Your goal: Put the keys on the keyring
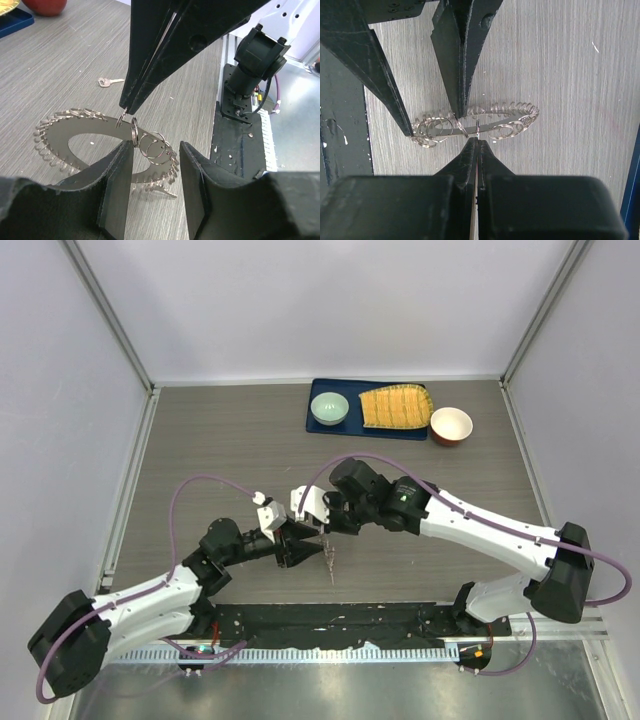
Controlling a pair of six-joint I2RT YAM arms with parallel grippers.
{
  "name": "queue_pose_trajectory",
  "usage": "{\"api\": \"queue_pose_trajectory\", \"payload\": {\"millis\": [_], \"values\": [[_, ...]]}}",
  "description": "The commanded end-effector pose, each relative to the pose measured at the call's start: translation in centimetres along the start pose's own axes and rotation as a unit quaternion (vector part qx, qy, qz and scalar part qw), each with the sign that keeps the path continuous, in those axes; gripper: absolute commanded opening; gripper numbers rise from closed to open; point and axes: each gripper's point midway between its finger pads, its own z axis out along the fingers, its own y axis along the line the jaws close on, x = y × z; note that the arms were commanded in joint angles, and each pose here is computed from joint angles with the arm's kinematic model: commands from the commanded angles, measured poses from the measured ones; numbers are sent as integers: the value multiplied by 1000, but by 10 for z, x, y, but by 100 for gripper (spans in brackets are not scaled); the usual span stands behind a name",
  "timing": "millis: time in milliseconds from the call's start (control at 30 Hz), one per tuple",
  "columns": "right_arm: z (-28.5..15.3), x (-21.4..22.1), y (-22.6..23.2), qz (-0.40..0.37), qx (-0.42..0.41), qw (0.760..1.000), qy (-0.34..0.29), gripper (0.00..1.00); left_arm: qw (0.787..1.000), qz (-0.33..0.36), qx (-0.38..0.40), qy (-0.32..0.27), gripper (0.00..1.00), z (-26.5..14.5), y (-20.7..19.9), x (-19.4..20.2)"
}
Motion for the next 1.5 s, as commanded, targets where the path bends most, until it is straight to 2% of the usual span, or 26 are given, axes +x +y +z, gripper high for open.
{"api": "queue_pose_trajectory", "payload": {"millis": [0,467,567,633,833,1033,1467], "values": [[-14,-24,-12,-7,35,998,-50,1,1000,3,1,-11,45,2,0,-9],[-12,-21,-13,-5,38,998,-44,1,998,13,53,-10,46,13,-16,-24],[-13,-21,-13,-7,40,998,-45,1,999,28,39,-22,46,6,-15,-29],[-13,-21,-12,-8,38,998,-45,1,999,37,5,-13,46,0,-5,-22],[-13,-22,-8,-11,29,998,-49,1,993,84,-70,-46,46,-12,18,-35],[-14,-24,-6,-13,23,998,-53,1,991,105,-70,-31,45,1,28,-34],[-12,-22,-3,-13,19,998,-50,1,989,132,-35,-56,41,9,19,-52]]}}
